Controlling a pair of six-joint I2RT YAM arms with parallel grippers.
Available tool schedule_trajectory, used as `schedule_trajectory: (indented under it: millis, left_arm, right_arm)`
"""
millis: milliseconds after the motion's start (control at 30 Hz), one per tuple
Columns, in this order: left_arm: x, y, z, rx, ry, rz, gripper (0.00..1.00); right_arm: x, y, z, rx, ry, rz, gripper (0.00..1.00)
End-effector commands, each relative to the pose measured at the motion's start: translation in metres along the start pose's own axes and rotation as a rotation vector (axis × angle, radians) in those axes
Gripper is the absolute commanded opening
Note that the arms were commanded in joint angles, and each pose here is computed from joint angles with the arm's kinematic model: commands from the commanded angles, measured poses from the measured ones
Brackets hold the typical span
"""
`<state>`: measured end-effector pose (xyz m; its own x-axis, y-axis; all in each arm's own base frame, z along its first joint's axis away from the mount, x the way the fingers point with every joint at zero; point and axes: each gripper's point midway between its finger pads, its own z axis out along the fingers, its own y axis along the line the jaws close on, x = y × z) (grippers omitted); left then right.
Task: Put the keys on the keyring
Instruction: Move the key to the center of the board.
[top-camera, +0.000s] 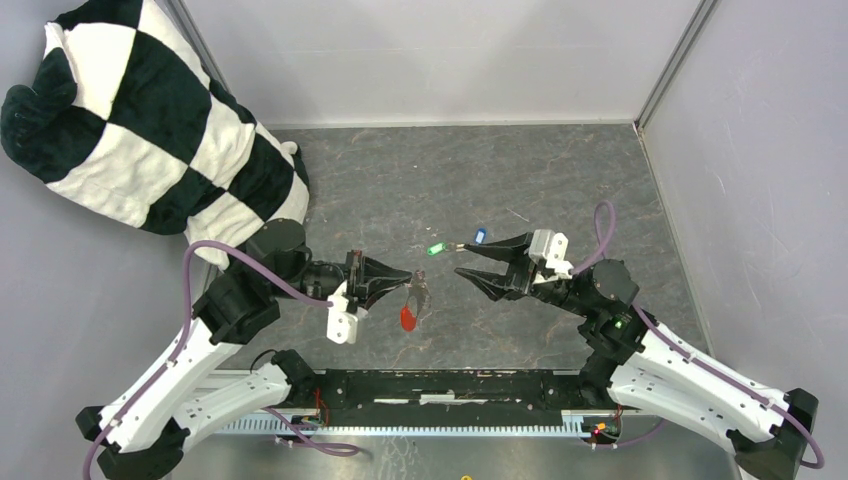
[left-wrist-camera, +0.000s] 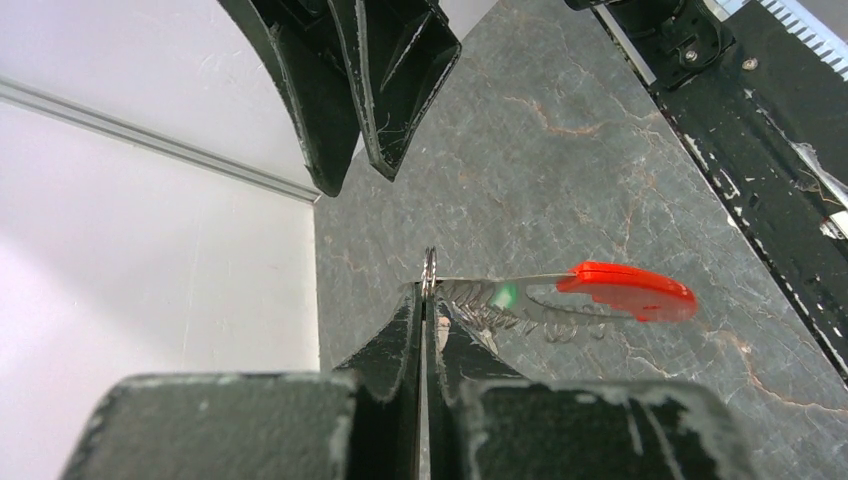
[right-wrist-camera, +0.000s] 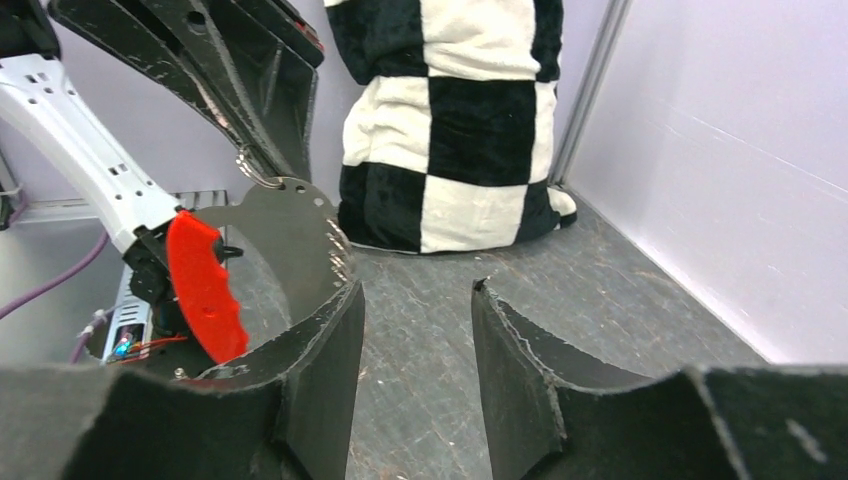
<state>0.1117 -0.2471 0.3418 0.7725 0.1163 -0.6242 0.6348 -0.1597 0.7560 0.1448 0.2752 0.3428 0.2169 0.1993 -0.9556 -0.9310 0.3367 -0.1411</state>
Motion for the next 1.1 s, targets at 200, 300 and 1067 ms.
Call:
schedule_trajectory:
  millis: [200, 300, 1067]
  left_arm:
    - [-0.009, 0.006, 0.001, -0.004, -0.035, 0.030, 0.02]
    - [-0.006, 0.005, 0.000, 0.000, -0.013, 0.056, 0.02]
    - [0.037, -0.019, -0.012, -0.009, 0.269, -0.486, 0.02]
  right_arm:
    - [0.030, -0.052, -0.014, 0.322, 0.113, 0.036, 0.63]
    - [0.048, -0.067, -0.024, 0.430, 0.158, 0.073, 0.67]
    - [0.186, -0.109, -0.053, 0.849, 0.552, 0.379, 0.69]
